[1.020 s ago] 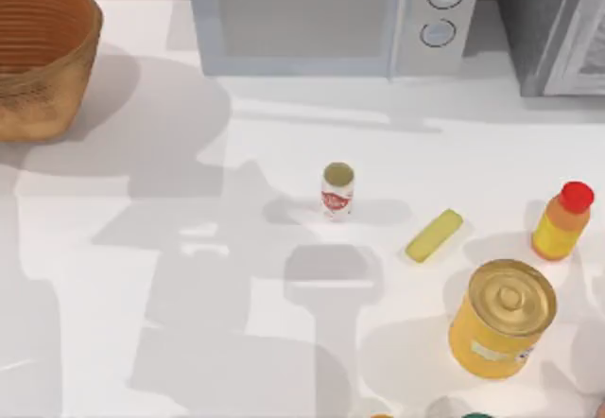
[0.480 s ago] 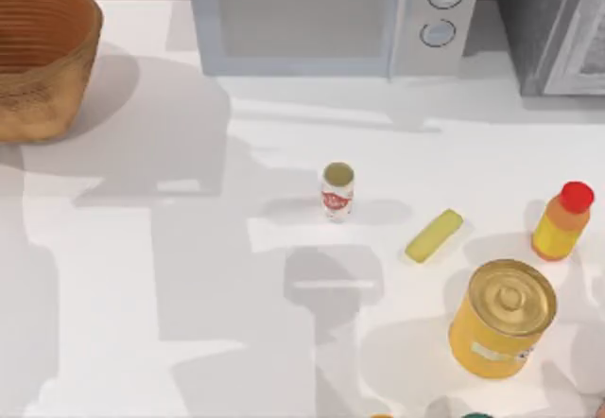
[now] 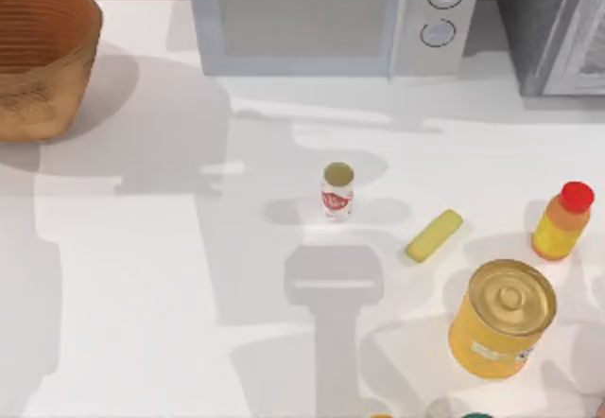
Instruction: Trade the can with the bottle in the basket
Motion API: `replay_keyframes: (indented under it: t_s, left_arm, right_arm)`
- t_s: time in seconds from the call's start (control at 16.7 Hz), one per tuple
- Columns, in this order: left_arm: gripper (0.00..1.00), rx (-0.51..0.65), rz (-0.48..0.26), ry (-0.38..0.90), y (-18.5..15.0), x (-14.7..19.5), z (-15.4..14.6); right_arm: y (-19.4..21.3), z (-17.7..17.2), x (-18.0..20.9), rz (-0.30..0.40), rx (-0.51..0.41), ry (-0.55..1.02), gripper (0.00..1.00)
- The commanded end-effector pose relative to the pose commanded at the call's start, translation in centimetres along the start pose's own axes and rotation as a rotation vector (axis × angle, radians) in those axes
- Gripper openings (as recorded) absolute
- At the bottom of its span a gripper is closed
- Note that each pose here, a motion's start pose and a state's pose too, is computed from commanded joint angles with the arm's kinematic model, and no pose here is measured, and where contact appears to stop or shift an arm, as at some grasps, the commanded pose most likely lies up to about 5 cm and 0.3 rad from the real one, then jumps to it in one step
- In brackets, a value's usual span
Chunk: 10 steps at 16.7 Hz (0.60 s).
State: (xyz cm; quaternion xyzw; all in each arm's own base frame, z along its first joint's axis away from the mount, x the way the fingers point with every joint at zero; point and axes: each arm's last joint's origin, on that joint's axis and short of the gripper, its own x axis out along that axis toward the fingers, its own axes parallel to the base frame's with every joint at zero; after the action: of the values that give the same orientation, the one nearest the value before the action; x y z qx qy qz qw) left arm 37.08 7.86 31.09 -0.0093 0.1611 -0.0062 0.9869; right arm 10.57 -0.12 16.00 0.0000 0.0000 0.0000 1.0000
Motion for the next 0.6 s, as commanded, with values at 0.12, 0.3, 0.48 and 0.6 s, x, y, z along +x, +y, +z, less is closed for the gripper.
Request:
replay_keyframes:
  t_s: [0.12,0.3,0.48,0.6]
  left_arm:
    - [0.0,0.0,0.003,0.0,0.2,-0.1,-0.1]
    - [0.0,-0.001,0.004,0.002,0.2,1.0,-0.4]
    - [0.0,0.001,0.001,-0.001,0.1,2.4,-0.9]
    - [0.0,-0.001,0.001,0.0,0.0,3.3,-1.4]
  right_arm:
    - [0.0,0.0,0.0,0.0,0.0,0.0,1.0]
    - [0.0,0.0,0.0,0.0,0.0,0.0,1.0]
    - [0.0,0.0,0.0,0.0,0.0,0.0,1.0]
    - [0.0,0.0,0.0,0.0,0.0,0.0,1.0]
